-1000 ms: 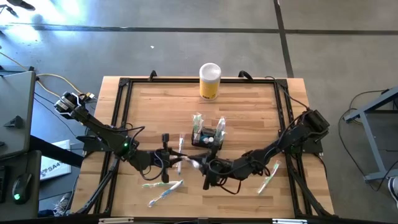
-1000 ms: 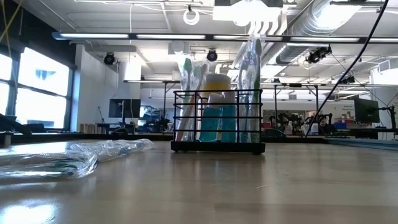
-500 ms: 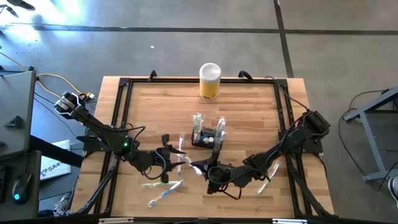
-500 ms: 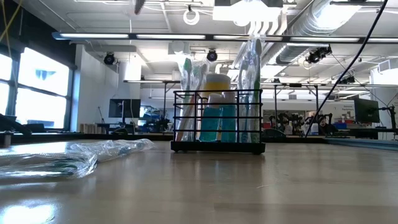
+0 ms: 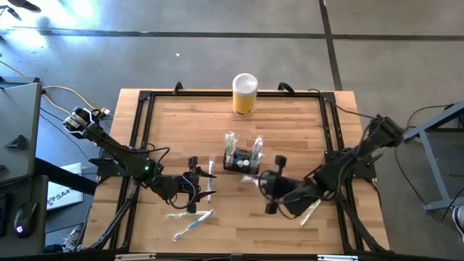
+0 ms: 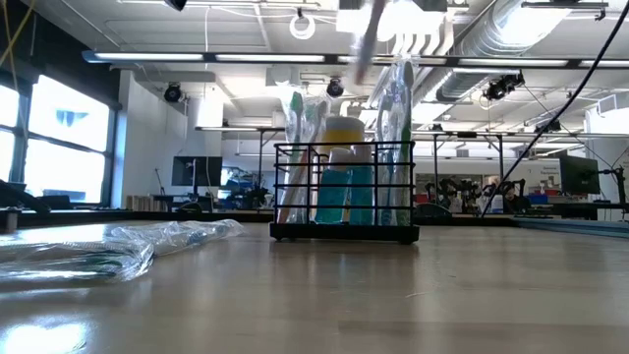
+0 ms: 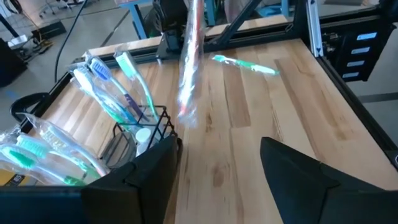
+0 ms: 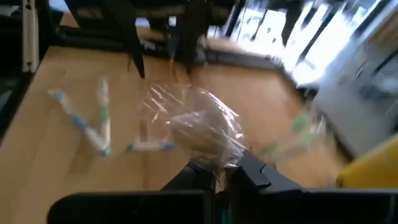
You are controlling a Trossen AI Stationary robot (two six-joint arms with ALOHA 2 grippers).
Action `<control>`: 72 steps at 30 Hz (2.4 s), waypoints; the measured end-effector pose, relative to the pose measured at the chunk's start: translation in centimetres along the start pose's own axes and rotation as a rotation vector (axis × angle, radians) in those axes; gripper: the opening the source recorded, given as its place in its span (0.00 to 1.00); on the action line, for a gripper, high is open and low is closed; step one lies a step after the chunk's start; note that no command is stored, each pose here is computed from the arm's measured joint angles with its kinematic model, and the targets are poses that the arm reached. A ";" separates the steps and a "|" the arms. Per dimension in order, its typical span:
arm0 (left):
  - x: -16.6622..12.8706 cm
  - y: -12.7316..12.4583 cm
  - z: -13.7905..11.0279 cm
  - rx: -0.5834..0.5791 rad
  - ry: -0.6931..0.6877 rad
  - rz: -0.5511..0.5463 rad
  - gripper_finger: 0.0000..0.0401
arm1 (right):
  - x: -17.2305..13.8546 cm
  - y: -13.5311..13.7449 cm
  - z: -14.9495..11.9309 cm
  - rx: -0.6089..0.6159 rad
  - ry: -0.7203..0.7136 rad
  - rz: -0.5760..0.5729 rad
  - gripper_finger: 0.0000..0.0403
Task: Pick & Place toothbrushing station
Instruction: Put the orange toothbrush into the wire organizer, then put the blue toothbrush into the wire organizer
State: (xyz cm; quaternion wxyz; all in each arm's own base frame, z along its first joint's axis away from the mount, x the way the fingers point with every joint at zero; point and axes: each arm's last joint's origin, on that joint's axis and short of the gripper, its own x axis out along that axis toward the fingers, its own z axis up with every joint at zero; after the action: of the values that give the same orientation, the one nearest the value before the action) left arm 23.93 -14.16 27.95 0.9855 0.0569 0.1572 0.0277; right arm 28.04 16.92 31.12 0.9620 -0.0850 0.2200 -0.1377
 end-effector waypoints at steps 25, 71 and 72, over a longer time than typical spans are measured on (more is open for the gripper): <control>0.0 0.1 -0.8 -0.025 0.072 0.013 0.57 | 4.8 -5.9 -2.1 0.210 0.322 -0.111 0.03; -0.2 0.2 -2.1 -0.130 0.197 -0.019 0.57 | 6.1 -6.3 -2.9 0.191 0.409 -0.063 0.63; -0.2 0.2 -2.2 -0.152 0.212 -0.022 0.57 | 5.9 -6.3 -2.7 0.197 0.397 -0.060 0.62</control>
State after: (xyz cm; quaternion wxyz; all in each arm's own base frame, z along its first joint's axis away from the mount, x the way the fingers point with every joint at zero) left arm 23.04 -13.76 25.96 0.9652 -0.0229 0.2584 0.0344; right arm 30.50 8.88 27.80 0.8991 0.0316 0.3877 -0.2008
